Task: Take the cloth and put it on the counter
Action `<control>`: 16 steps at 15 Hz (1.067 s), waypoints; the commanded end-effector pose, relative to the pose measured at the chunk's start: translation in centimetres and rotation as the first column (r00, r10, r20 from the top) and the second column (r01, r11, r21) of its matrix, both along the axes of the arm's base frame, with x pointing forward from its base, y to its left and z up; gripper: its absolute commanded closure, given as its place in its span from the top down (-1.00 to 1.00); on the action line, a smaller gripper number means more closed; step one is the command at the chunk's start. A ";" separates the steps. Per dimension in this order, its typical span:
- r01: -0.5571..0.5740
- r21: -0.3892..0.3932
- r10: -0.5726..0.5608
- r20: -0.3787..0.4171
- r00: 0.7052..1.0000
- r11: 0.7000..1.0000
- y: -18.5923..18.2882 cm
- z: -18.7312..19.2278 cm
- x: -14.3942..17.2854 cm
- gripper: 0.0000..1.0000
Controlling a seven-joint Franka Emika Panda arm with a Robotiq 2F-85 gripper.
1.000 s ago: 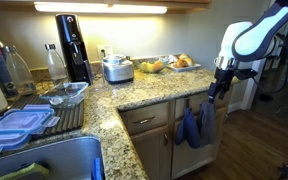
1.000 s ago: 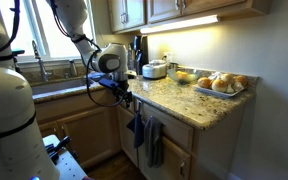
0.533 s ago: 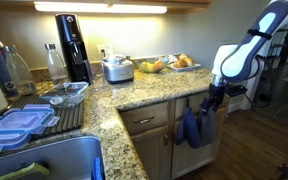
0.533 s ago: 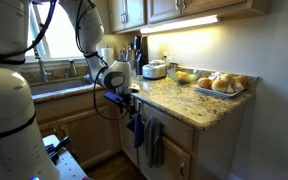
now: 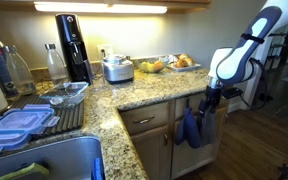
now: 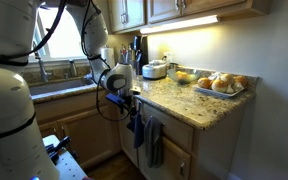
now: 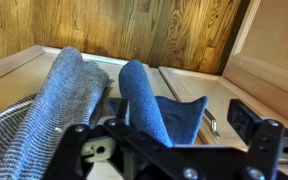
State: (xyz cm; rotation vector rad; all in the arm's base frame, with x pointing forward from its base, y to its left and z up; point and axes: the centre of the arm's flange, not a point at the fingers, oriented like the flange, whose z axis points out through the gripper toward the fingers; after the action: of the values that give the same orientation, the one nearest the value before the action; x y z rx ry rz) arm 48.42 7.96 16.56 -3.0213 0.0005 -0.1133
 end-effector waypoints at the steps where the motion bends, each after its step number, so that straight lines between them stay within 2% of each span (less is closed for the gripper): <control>1: 0.009 0.029 -0.010 0.021 1.000 1.000 0.0 -1.5 0.8 1.00; 16: 0.065 0.059 -0.073 0.144 0.987 0.996 -1.6 -9.0 5.2 1.00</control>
State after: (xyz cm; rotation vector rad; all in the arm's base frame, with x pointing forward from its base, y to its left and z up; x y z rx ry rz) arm 52.84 7.13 8.66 -2.9682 0.1031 -0.2871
